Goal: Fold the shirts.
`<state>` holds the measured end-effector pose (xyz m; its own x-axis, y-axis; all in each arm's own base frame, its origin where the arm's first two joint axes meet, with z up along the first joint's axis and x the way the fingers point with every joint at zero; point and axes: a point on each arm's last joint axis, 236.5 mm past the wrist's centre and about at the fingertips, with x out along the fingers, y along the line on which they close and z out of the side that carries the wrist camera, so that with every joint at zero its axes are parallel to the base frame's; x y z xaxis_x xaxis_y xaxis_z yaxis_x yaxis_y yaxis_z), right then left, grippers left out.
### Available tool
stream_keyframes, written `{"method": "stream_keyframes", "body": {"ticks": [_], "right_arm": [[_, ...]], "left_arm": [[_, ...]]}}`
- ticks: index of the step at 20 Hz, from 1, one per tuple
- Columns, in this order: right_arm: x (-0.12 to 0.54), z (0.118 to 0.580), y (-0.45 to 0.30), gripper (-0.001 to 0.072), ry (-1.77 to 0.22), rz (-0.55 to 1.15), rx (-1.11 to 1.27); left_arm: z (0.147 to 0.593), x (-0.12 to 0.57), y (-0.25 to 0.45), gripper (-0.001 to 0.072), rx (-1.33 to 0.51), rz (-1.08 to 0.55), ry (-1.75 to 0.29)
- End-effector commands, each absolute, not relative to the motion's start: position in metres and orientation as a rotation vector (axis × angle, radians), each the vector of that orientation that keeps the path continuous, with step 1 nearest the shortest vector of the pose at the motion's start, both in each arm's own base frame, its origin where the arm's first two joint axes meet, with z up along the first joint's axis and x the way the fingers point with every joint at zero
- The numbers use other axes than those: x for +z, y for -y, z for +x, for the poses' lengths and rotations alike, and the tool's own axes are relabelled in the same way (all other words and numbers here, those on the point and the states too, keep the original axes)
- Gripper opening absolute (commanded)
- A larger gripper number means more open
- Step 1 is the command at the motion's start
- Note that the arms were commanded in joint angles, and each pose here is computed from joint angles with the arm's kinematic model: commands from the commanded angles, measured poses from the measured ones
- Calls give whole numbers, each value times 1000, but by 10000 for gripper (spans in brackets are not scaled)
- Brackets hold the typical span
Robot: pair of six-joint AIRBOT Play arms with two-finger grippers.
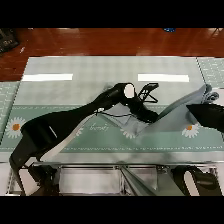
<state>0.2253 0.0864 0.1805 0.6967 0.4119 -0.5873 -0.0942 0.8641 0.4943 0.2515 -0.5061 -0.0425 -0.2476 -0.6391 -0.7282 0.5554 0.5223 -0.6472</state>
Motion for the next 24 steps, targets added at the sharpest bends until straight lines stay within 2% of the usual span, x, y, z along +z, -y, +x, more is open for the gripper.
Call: {"method": "stream_keyframes", "body": {"ticks": [1,6,8,12,16,19,20,21,22,24], "right_arm": [[174,235,-87,23,-784,488,291],[169,280,-122,23,-806,569,464],[160,304,-151,22,-830,580,548],[128,360,-225,23,-929,521,665],[76,403,-294,23,-1069,485,739],[34,419,-334,38,-1148,483,764],[22,423,-342,166,-1168,494,765],[13,421,-350,324,-1205,520,775],[8,415,-357,379,-1237,537,798],[5,403,-353,380,-1287,519,826]], "left_arm": [[288,-28,475,20,-1082,-105,-1446],[414,64,302,21,-765,-120,-1232],[433,117,229,21,-641,-202,-1107],[395,178,136,21,-493,-245,-919],[329,175,125,21,-457,-281,-831],[295,148,135,21,-467,-373,-840],[287,134,137,21,-469,-395,-858],[280,118,141,21,-474,-415,-891],[274,104,145,21,-478,-432,-925],[270,80,149,21,-471,-446,-968]]}}
